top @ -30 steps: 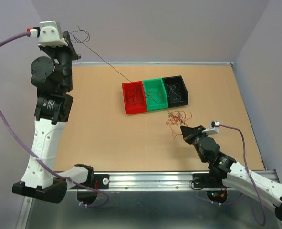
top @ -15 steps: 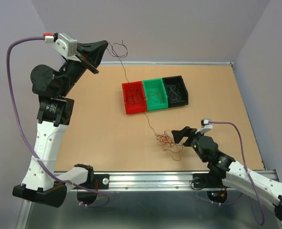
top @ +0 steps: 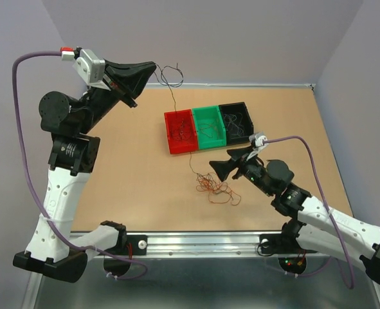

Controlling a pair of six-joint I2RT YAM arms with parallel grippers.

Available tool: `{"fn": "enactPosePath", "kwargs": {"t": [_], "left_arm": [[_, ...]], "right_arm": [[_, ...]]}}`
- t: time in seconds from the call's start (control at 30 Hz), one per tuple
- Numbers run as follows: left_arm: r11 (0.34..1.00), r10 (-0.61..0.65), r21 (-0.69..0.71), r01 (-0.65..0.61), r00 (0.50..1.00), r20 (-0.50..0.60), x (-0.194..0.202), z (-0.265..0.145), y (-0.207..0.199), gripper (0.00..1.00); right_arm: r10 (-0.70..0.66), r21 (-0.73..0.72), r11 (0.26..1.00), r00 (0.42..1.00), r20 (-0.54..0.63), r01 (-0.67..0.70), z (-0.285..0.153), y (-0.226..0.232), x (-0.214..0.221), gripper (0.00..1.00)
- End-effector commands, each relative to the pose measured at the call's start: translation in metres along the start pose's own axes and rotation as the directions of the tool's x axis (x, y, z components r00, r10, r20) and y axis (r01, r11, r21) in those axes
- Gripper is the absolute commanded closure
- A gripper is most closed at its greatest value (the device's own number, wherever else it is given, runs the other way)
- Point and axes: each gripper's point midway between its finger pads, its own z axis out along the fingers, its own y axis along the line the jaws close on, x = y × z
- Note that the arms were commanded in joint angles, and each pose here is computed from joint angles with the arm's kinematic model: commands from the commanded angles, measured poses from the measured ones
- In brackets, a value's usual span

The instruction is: Untangle the cables

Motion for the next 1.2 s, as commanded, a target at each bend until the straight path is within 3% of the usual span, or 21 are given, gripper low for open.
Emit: {"fn": "enactPosePath", "kwargs": {"t": [0.0, 0.1, 0.3, 0.6, 0.7, 0.77, 0.8, 0.9, 0.93, 0.97, 1.17], "left_arm": [[0.999, 0.037, 0.0, -0.037, 0.996, 0.078, -0.036, -0.004, -0.009, 1.0], [0.999, 0.012, 0.04, -0.015, 0.998, 0.063, -0.033, -0.001, -0.015, 1.0], [0.999, 0.006, 0.035, -0.009, 0.997, 0.072, -0.041, 0.002, -0.014, 1.0], [1.0, 0.026, -0.02, -0.024, 0.992, 0.124, -0.079, 0.016, -0.002, 1.0], [1.0, 0.001, -0.023, 0.002, 0.991, 0.133, -0.087, 0.025, 0.002, 1.0], [0.999, -0.036, -0.016, 0.039, 0.992, 0.119, -0.079, 0.031, 0.006, 1.0], [0.999, -0.047, -0.012, 0.049, 0.993, 0.109, -0.075, 0.033, 0.007, 1.0], [0.996, -0.077, -0.042, 0.08, 0.995, 0.055, -0.046, 0.038, 0.02, 1.0], [0.995, -0.08, -0.05, 0.082, 0.996, 0.036, -0.035, 0.039, 0.024, 1.0], [0.995, -0.08, -0.064, 0.08, 0.997, -0.005, -0.013, 0.039, 0.03, 1.0], [0.993, -0.065, -0.107, 0.053, 0.991, -0.12, 0.059, 0.025, 0.045, 1.0]], "right_arm": [[-0.058, -0.146, 0.987, 0.994, 0.091, 0.071, 0.004, 0.035, -0.043, 0.02], [-0.117, -0.269, 0.953, 0.988, 0.096, 0.139, 0.006, 0.056, -0.043, 0.02], [-0.199, -0.344, 0.912, 0.975, 0.1, 0.221, 0.04, 0.075, -0.047, 0.02], [-0.174, -0.403, 0.899, 0.984, 0.037, 0.174, 0.094, 0.085, -0.01, 0.14], [-0.169, -0.415, 0.895, 0.985, 0.018, 0.162, 0.108, 0.09, 0.009, 0.23], [-0.166, -0.422, 0.892, 0.986, 0.02, 0.159, 0.112, 0.097, 0.012, 0.38], [-0.158, -0.428, 0.89, 0.987, 0.032, 0.156, 0.114, 0.102, 0.008, 0.53], [-0.132, -0.434, 0.89, 0.99, 0.057, 0.144, 0.11, 0.108, -0.007, 0.77], [-0.128, -0.44, 0.886, 0.989, 0.07, 0.146, 0.101, 0.11, -0.013, 0.91], [-0.118, -0.438, 0.888, 0.99, 0.081, 0.142, 0.095, 0.111, -0.019, 0.96], [-0.096, -0.442, 0.887, 0.99, 0.108, 0.134, 0.057, 0.109, -0.034, 0.99]]}}
